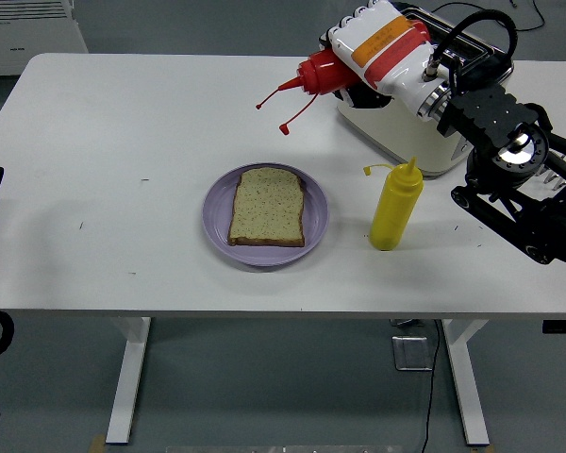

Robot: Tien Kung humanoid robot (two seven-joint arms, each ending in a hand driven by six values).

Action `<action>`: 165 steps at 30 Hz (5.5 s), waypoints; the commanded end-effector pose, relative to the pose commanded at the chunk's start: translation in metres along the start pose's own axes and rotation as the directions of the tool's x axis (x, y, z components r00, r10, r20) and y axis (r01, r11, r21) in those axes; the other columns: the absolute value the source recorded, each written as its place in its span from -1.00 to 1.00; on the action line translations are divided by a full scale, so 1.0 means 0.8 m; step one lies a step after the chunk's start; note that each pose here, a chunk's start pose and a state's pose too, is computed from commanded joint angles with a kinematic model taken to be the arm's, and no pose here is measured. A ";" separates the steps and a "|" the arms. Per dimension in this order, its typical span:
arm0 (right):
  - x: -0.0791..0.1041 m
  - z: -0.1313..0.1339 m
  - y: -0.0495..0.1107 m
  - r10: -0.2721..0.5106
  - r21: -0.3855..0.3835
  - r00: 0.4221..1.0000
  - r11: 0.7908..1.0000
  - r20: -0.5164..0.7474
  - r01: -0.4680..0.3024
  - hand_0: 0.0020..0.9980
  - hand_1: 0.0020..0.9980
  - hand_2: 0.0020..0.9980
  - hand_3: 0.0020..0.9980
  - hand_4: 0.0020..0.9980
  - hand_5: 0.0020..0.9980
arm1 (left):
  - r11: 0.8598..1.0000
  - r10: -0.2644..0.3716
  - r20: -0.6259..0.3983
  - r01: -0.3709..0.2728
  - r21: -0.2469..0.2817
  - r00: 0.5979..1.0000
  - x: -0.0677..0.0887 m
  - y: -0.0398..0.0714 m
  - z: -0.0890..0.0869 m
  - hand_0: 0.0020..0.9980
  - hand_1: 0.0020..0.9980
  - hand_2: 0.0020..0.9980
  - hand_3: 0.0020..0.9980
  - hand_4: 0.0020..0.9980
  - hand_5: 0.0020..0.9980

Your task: Pick up the cup,pour liquid into bread,place the cup on the desk

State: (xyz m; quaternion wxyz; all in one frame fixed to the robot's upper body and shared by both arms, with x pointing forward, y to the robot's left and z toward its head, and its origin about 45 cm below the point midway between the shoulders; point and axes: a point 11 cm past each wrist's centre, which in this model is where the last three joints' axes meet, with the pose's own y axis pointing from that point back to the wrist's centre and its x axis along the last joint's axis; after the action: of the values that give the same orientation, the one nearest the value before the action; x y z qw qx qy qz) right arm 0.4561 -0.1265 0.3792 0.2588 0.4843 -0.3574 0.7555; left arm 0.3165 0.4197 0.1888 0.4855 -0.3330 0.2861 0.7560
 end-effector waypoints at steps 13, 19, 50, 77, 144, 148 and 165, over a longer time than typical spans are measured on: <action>-0.022 -0.023 0.000 -0.071 0.053 0.997 0.996 -0.018 0.072 -0.70 -0.62 -0.34 -0.21 0.46 -0.62 | 1.000 -0.004 -0.002 0.004 -0.002 1.000 -0.002 -0.001 0.001 0.56 0.46 0.45 0.35 0.12 0.99; 0.025 0.025 -0.012 0.025 -0.062 1.000 0.998 0.003 -0.025 -0.69 -0.62 -0.34 -0.21 0.43 -0.64 | 1.000 0.005 -0.003 -0.005 -0.007 1.000 0.002 0.000 0.003 0.56 0.46 0.45 0.36 0.12 0.99; 0.032 0.059 0.028 0.211 -0.270 0.894 0.957 0.394 -0.107 -0.67 -0.58 -0.33 -0.17 0.36 -0.71 | 1.000 0.002 -0.004 -0.002 -0.002 1.000 0.000 0.000 0.001 0.57 0.47 0.46 0.37 0.12 0.99; -0.105 0.144 0.238 0.726 -0.745 0.167 0.655 0.667 0.129 -0.64 -0.56 -0.33 -0.17 0.34 -0.64 | 1.000 0.005 0.001 -0.005 0.015 1.000 0.001 0.001 -0.006 0.57 0.48 0.46 0.37 0.11 0.99; -0.212 0.039 0.311 0.718 -0.719 0.146 0.614 0.680 0.325 -0.11 -0.10 -0.08 -0.04 0.34 -0.63 | 1.000 -0.002 -0.002 0.002 0.015 1.000 -0.002 -0.001 -0.006 0.57 0.47 0.46 0.36 0.11 1.00; -0.214 0.038 0.316 0.702 -0.704 0.151 0.627 0.696 0.332 0.53 0.41 0.42 0.56 0.53 -0.48 | 1.000 -0.002 -0.001 0.002 0.015 1.000 -0.002 -0.001 -0.006 0.57 0.47 0.46 0.36 0.11 1.00; -0.202 0.054 0.355 0.712 -0.710 0.133 0.629 0.689 0.317 0.93 0.82 0.99 1.00 0.77 -0.42 | 1.000 -0.005 0.003 0.005 0.023 1.000 -0.003 0.000 -0.010 0.57 0.47 0.46 0.36 0.12 1.00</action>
State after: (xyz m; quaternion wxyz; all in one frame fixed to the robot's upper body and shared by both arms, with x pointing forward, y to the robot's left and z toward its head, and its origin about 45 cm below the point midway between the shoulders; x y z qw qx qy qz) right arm 0.3346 -0.3409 0.1605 0.0135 0.6320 -0.7719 0.0673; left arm 0.3192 0.4123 0.1859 0.4916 -0.3271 0.2931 0.7520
